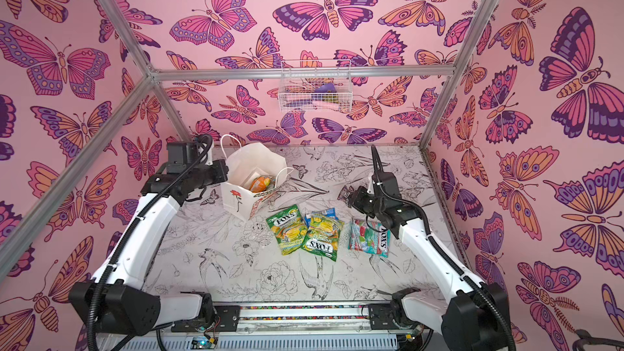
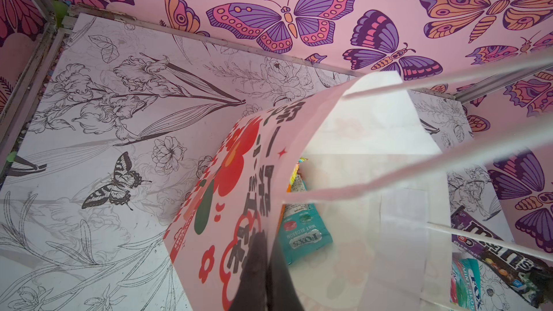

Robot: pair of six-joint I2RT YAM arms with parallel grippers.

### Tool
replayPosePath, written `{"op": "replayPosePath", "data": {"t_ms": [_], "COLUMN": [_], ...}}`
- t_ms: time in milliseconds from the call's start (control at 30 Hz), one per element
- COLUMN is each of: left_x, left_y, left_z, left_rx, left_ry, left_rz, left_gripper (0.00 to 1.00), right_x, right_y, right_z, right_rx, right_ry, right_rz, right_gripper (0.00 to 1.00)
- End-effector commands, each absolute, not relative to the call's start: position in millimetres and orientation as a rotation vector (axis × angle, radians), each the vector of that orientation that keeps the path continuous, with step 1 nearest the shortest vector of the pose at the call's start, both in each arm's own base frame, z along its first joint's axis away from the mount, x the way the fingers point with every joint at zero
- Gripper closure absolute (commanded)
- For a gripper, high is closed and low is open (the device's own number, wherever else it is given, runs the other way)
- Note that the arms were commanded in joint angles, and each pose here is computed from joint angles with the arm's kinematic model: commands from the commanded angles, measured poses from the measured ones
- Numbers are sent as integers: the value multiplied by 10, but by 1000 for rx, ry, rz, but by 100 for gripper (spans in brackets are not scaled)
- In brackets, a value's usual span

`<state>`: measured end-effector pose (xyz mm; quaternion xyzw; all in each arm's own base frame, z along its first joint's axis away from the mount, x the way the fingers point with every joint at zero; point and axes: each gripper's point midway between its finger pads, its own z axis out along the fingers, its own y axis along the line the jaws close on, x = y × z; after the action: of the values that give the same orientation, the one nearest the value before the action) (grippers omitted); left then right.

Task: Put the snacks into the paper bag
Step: 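Raise the M&M's pack with the right gripper toward the paper bag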

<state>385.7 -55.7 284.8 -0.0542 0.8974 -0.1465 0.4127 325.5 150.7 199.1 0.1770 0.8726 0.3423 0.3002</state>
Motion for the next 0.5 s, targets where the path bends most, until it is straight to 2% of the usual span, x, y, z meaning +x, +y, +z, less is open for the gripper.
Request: {"op": "replayPosePath", "data": {"t_ms": [0,467], "left_x": [3851,3851], "left_y": [-543,-544], "left_z": [2975,2977], "left_rx": [-136,-137], "left_ry": [2205,2203], "left_rz": [-382,-384], "left_gripper": [100,100], "right_x": [3299,3232], "right_y": [1591,1812], "right_z": [2369,2865], "right_rx": [391,229], "right_ry": [2222,2115], "right_rz": [959,1024], "right_gripper": [100,100]}}
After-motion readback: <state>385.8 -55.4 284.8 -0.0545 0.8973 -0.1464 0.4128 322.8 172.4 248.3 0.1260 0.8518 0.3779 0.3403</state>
